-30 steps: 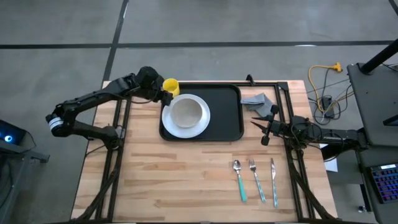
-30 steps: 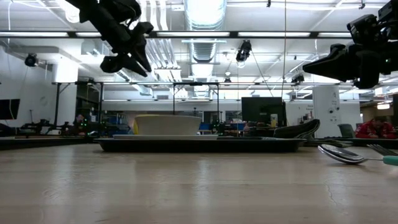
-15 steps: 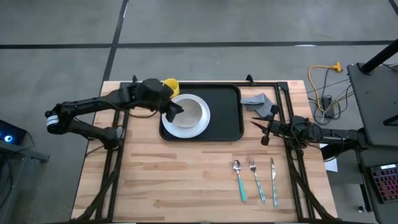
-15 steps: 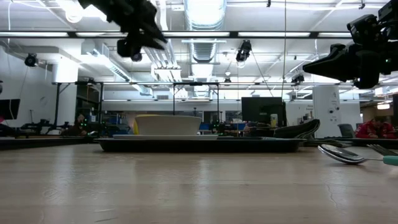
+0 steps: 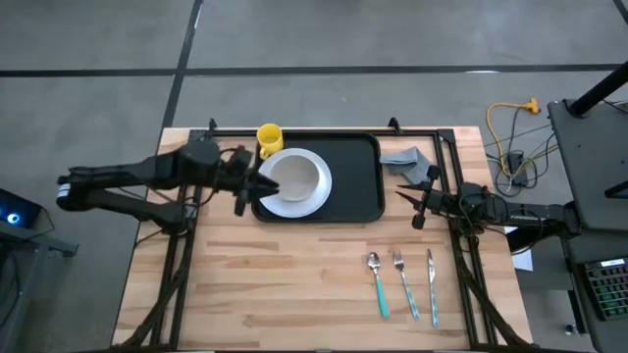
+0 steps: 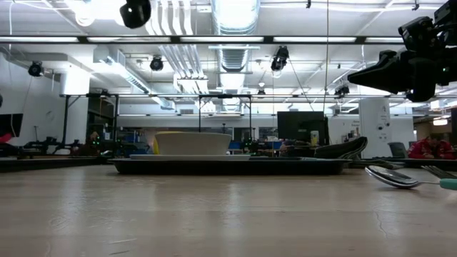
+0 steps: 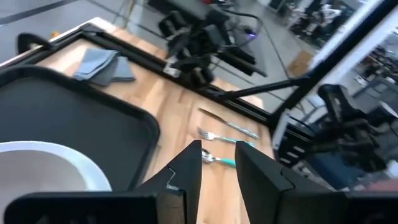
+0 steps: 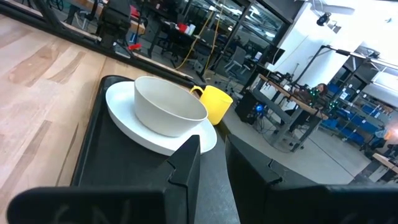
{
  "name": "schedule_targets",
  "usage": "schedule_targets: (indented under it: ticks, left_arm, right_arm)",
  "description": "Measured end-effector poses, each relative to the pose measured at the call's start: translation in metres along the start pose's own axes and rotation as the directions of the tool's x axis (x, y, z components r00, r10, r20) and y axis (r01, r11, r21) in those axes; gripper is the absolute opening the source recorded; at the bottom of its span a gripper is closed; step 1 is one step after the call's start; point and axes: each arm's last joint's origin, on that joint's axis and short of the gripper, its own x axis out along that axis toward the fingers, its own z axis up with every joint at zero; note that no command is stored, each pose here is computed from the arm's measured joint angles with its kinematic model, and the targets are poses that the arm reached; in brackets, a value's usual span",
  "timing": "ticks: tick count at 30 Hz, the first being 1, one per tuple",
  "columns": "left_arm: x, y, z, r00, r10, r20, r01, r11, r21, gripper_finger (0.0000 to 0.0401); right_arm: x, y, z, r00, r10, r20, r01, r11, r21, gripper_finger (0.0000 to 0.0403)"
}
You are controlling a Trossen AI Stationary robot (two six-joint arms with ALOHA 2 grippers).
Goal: Set up tray
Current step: Put the gray napkin on the black serving tray to the right of the white plate
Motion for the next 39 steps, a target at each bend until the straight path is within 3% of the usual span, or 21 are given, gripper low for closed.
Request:
schedule_targets:
  ticks: [7, 12, 17, 22, 28, 34, 39]
  left_arm:
    - [-0.020, -0.009, -0.018, 0.998, -0.063, 0.017, 0.062, 0.997, 0.044, 0.0082]
    - [-0.028, -0.004, -0.037, 0.995, -0.101, 0.010, 0.101, 0.995, 0.008, 0.0082]
    - [-0.024, 0.008, -0.063, 0.983, -0.152, 0.107, 0.156, 0.987, -0.029, 0.0082]
    - [-0.029, 0.020, -0.091, 0.918, -0.299, 0.259, 0.321, 0.946, -0.047, 0.0082]
    - [-0.046, 0.026, -0.113, 0.787, -0.488, 0.376, 0.508, 0.860, 0.053, 0.0082]
    - [-0.059, 0.027, -0.117, 0.766, -0.502, 0.401, 0.519, 0.852, 0.076, 0.0082]
    - [-0.062, 0.030, -0.119, 0.806, -0.428, 0.409, 0.437, 0.896, 0.075, 0.0082]
  right_arm:
    - [0.000, 0.000, 0.000, 1.000, 0.001, 0.000, -0.001, 1.000, -0.002, 0.0068]
    - [0.000, 0.000, 0.000, 1.000, 0.000, 0.000, 0.000, 1.000, -0.002, 0.0068]
    - [0.000, 0.000, 0.000, 1.000, 0.000, 0.000, 0.000, 1.000, -0.001, 0.0068]
    - [0.000, 0.000, 0.000, 1.000, 0.001, 0.000, -0.001, 1.000, 0.000, 0.0068]
    - [0.000, 0.000, 0.000, 1.000, 0.000, 0.000, 0.000, 1.000, -0.001, 0.0068]
    - [0.000, 0.000, 0.000, 1.000, 0.000, 0.000, 0.000, 1.000, -0.001, 0.0068]
    - [0.000, 0.000, 0.000, 1.000, 0.000, 0.000, 0.000, 1.000, 0.000, 0.0068]
